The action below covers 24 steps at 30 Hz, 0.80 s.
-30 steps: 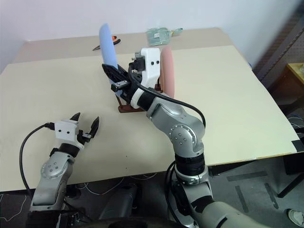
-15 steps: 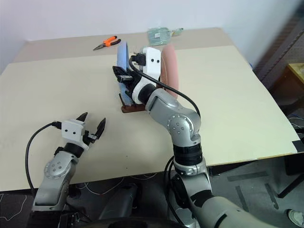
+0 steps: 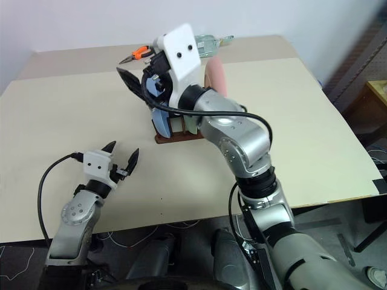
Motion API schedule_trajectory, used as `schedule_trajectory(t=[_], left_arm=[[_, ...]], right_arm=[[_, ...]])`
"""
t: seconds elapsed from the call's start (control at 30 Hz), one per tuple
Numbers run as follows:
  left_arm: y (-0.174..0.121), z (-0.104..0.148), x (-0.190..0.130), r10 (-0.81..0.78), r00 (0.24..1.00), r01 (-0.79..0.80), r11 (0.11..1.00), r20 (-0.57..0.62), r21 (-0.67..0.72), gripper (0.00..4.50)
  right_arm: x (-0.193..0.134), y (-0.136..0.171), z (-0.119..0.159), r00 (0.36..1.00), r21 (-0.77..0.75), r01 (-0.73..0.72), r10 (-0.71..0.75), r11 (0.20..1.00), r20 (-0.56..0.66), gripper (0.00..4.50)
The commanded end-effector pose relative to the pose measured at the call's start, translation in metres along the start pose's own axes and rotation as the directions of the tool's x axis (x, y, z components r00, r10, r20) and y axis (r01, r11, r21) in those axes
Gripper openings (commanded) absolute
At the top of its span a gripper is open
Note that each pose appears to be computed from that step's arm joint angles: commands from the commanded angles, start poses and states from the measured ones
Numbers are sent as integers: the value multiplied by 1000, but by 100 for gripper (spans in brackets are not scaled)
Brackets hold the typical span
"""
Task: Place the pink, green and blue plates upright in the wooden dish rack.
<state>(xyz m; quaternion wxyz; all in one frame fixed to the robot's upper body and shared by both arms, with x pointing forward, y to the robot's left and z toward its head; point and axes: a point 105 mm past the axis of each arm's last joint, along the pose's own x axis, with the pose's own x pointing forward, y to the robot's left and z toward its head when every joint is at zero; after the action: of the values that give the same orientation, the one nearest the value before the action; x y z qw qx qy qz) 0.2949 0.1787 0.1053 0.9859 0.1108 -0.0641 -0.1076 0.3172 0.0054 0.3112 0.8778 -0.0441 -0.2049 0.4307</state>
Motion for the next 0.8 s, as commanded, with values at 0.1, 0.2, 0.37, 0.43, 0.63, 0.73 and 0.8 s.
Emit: schedule_trajectory(t=[0.1,0.2,0.37,0.43,0.63,0.73,0.8], left_arm=[[22,4,3,62,998,-62,998,11,34,363],[33,-4,2,88,996,-87,995,-20,56,363],[42,-15,-3,94,994,-90,994,-63,68,363],[45,-17,-6,91,993,-86,995,-75,59,363],[39,-22,-15,37,993,-34,999,-113,29,363],[38,-22,-19,30,992,-27,999,-121,19,363],[41,-23,-21,52,991,-50,999,-125,20,363]], right_arm=[[-76,-85,28,986,-265,164,-165,950,16,418],[-133,-131,4,934,-323,281,-335,904,-123,418],[-203,-141,-65,841,-262,324,-404,909,-360,418],[-217,-126,-95,825,-210,292,-357,933,-438,418],[-215,-110,-123,838,-164,246,-295,955,-459,418],[-210,-106,-128,849,-154,206,-255,966,-463,418],[-206,-107,-130,856,-133,194,-234,972,-461,418]])
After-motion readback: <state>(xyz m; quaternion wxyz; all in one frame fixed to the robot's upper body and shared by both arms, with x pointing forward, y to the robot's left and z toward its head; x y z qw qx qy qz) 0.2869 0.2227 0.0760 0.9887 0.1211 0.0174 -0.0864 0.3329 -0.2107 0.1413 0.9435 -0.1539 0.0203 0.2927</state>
